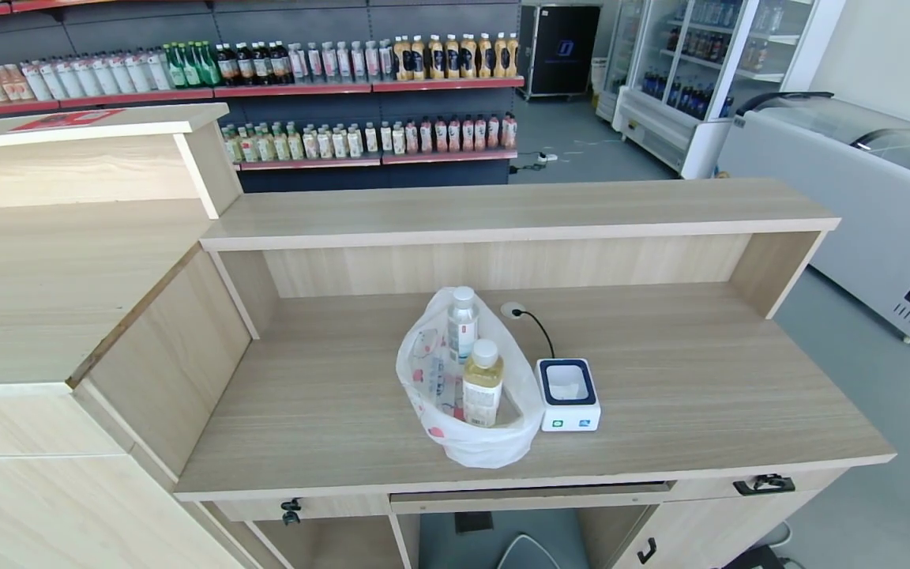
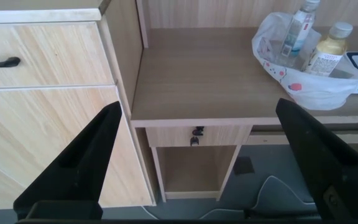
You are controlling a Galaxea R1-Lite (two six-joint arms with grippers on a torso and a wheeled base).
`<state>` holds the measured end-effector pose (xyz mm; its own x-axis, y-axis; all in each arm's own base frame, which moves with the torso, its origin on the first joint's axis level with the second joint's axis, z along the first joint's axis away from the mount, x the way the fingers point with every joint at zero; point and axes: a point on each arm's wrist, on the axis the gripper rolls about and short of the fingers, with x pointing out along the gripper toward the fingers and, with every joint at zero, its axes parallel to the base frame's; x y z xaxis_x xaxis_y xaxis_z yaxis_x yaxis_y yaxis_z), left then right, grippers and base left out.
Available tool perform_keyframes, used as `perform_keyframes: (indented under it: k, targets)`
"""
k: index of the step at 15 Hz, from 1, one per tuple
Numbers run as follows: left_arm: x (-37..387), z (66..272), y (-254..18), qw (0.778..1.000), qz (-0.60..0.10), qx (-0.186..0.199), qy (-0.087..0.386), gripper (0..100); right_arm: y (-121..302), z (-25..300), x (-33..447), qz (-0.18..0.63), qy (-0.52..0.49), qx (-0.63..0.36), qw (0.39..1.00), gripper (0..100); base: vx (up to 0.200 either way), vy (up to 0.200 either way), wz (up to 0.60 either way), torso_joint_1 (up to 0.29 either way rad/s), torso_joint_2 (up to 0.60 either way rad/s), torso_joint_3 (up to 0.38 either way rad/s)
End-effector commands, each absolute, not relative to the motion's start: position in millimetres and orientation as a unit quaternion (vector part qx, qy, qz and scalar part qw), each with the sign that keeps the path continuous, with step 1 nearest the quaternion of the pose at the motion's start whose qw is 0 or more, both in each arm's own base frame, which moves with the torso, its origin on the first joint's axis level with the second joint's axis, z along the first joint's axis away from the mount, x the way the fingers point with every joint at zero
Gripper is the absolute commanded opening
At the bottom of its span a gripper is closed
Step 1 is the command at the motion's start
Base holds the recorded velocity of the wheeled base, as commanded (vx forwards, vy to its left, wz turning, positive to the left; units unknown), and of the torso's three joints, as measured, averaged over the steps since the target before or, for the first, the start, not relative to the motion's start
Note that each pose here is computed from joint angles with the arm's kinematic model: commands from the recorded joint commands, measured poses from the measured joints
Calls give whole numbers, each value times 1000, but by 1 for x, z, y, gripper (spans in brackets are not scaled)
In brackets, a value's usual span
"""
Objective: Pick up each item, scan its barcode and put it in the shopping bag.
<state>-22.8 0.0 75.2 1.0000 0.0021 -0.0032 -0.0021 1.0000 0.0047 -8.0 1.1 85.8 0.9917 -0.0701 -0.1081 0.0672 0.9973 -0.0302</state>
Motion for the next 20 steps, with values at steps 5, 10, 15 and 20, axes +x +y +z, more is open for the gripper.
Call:
perform_keyframes:
  k: [5,10,15,20]
  targets:
    - [-23,75,0,1000,2,2,2,100,0,77,-17,-39,41,12,998,100,0,0,0,0,0,0]
    - [-23,75,0,1000,2,2,2,100,-1,75,-23,-18,2,21,1000,100,0,0,0,0,0,0]
    - [-23,75,0,1000,2,2,2,100,-1,75,-23,-18,2,21,1000,100,0,0,0,0,0,0]
    - [-23,75,0,1000,2,2,2,100,-1,75,-23,-18,2,20,1000,100,0,0,0,0,0,0]
